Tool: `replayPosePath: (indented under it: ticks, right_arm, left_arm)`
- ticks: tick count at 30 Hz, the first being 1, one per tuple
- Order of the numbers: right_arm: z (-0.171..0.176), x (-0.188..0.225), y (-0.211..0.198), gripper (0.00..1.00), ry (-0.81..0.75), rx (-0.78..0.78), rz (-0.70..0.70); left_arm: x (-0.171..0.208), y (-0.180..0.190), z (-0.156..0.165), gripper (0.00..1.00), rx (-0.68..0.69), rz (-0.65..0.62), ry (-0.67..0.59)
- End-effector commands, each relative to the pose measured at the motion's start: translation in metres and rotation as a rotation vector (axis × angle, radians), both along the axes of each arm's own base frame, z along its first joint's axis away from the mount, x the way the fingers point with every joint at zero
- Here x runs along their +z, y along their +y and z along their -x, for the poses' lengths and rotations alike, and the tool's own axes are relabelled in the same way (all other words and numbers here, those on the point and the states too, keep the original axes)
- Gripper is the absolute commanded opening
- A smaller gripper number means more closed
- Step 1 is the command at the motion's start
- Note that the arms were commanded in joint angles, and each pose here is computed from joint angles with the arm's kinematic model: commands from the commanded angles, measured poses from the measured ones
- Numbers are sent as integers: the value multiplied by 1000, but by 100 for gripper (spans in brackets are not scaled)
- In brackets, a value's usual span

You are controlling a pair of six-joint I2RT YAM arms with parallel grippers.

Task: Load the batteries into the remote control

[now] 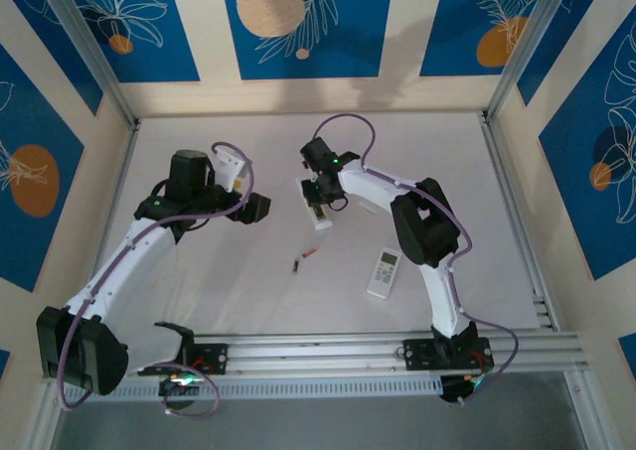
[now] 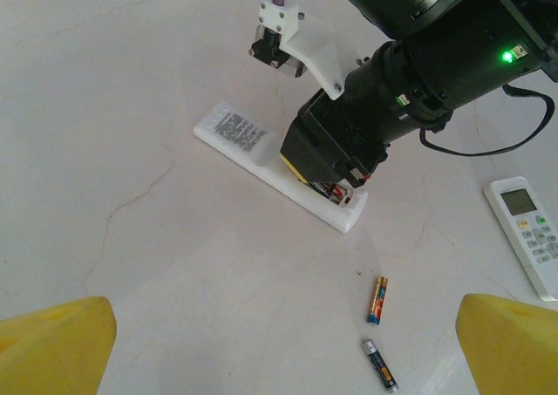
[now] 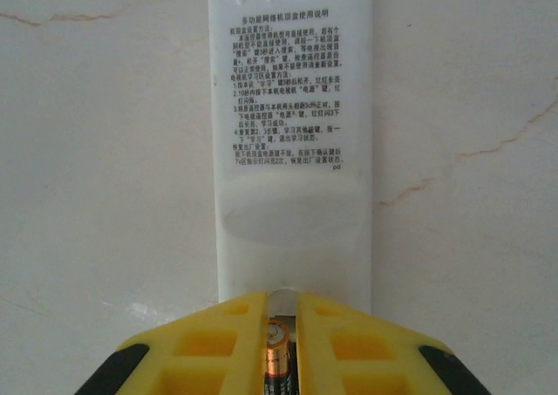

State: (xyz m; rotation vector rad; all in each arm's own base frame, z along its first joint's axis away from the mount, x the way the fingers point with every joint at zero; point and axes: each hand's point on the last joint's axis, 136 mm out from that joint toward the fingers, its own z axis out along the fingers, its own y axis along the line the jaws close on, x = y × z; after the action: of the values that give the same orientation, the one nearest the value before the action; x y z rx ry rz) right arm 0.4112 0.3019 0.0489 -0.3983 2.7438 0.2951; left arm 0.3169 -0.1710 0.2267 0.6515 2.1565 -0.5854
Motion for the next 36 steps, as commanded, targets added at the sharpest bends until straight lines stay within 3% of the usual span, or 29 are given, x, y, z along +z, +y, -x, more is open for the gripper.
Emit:
replayPosePath:
  ticks: [1,14,26,32,36]
  right_arm:
    - [15,-14,-1,16,54,21,22]
    - [29,-26,-7,12,78,21,48]
    - [51,-55,-20,10,-124,68,97]
    - [50,-17,-20,6,-285,46,-1]
    - [46,2,-19,6,-286,44,-66]
  left_arm:
    - [0,-4,0,100,-25,-10,-17]
    - [0,-3,0,100,-24,-15,-20]
    - [1,-3,1,100,-23,-15,-25]
    - [1,-2,0,100,-21,-21,-25]
    - [2,-3,0,100,-24,-17,-28]
